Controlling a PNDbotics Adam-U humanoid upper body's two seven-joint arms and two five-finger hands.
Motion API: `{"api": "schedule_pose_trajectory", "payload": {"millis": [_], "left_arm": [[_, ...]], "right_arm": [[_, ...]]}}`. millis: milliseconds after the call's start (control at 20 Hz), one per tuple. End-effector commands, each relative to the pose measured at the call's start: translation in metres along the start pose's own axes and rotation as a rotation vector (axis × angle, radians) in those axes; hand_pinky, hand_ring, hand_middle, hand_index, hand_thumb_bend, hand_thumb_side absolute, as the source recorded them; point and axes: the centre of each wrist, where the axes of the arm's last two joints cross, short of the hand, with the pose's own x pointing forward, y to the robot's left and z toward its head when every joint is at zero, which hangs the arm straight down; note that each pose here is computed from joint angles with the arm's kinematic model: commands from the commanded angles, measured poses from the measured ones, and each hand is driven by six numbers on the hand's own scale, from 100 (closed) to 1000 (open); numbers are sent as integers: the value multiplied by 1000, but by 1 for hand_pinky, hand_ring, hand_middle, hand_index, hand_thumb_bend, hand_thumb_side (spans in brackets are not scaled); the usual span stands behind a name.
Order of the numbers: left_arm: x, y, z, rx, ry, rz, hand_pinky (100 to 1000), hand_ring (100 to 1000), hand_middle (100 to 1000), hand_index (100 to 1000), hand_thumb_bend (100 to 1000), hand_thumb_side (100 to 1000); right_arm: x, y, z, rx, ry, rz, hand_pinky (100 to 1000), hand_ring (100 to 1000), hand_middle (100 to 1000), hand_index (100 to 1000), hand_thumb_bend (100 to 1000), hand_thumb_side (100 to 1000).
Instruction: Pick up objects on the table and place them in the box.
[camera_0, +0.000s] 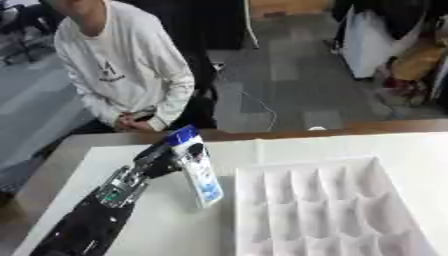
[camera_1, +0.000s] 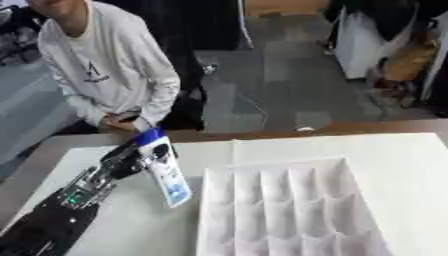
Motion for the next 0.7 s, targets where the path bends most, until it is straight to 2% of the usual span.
{"api": "schedule_pose_trajectory", "payload": {"millis": [50, 700], "left_arm": [[24, 20, -15, -39, -117, -37, 100, 100, 100, 350, 100, 708], [88, 2, -61, -207, -295, 13, 100, 100, 100, 344, 100, 700]], "right_arm": [[3, -6, -3, 3, -16, 22, 399, 511, 538, 651, 295, 896], [3, -7, -1, 14, -4, 27, 400, 511, 538, 651, 286, 897]]}}
